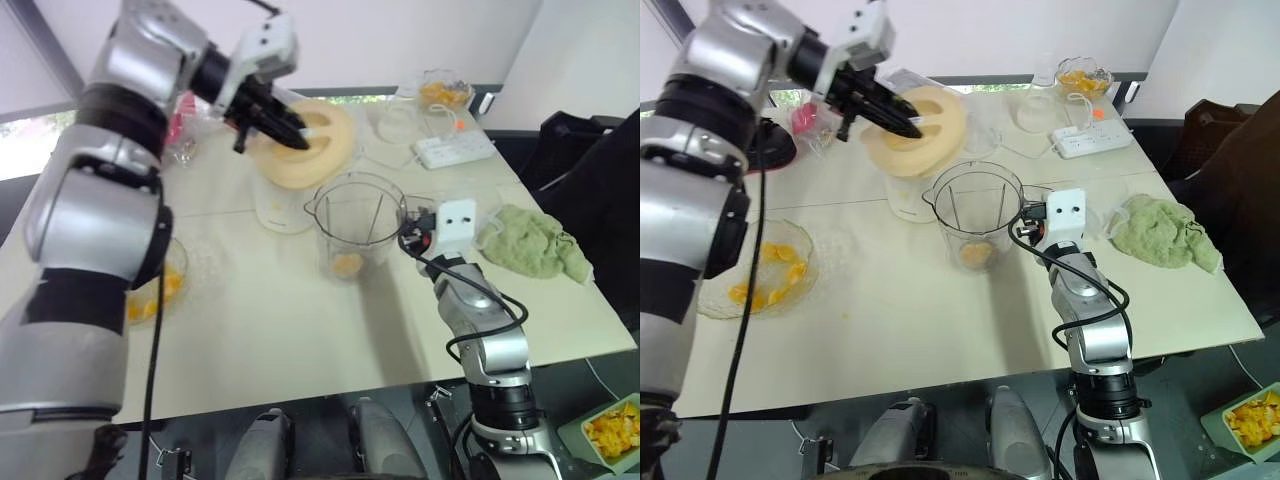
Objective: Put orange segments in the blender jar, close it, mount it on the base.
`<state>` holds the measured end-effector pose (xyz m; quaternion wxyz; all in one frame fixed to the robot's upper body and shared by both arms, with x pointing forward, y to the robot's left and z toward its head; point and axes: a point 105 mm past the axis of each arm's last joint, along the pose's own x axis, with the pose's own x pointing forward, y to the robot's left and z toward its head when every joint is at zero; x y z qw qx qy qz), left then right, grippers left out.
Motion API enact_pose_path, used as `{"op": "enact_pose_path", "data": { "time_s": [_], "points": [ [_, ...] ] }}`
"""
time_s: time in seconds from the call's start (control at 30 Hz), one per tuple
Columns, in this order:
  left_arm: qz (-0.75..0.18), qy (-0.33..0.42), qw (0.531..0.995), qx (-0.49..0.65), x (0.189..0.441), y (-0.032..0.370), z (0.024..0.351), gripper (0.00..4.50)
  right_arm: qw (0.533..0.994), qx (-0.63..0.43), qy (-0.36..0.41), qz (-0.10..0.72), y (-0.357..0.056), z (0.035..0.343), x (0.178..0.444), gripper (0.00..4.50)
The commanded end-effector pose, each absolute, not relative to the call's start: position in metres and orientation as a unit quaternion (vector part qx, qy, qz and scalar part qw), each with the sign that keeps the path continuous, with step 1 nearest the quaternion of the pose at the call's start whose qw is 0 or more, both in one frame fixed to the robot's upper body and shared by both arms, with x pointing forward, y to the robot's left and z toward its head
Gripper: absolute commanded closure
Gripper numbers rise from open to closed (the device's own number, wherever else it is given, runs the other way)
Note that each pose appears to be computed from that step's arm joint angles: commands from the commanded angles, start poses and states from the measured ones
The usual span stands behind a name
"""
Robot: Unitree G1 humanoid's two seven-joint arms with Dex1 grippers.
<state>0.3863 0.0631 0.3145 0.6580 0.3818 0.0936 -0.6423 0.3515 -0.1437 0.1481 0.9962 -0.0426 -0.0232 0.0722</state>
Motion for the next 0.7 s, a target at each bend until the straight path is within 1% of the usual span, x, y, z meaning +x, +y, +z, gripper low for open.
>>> {"op": "enact_pose_path", "data": {
  "time_s": [0.03, 0.17, 0.27, 0.5, 0.7],
  "points": [
    [-0.644, 0.076, 0.647, 0.400, 0.384, 0.051, 0.325, 4.21, 0.995, -0.051, -0.028, 0.081, -0.135, 0.146, 0.347, 3.43],
    [-0.661, 0.069, 0.634, 0.394, 0.381, 0.029, 0.319, 4.21, 0.995, -0.056, -0.032, 0.071, -0.137, 0.146, 0.346, 3.43],
    [-0.674, 0.075, 0.620, 0.395, 0.380, 0.013, 0.301, 4.21, 0.996, -0.056, -0.033, 0.062, -0.141, 0.147, 0.343, 3.43],
    [-0.693, 0.088, 0.602, 0.387, 0.378, -0.008, 0.274, 4.21, 0.997, -0.055, -0.029, 0.047, -0.144, 0.144, 0.335, 3.43],
    [-0.709, 0.101, 0.581, 0.388, 0.374, -0.013, 0.257, 4.21, 0.997, -0.056, -0.022, 0.038, -0.148, 0.140, 0.330, 3.43]
  ]
}}
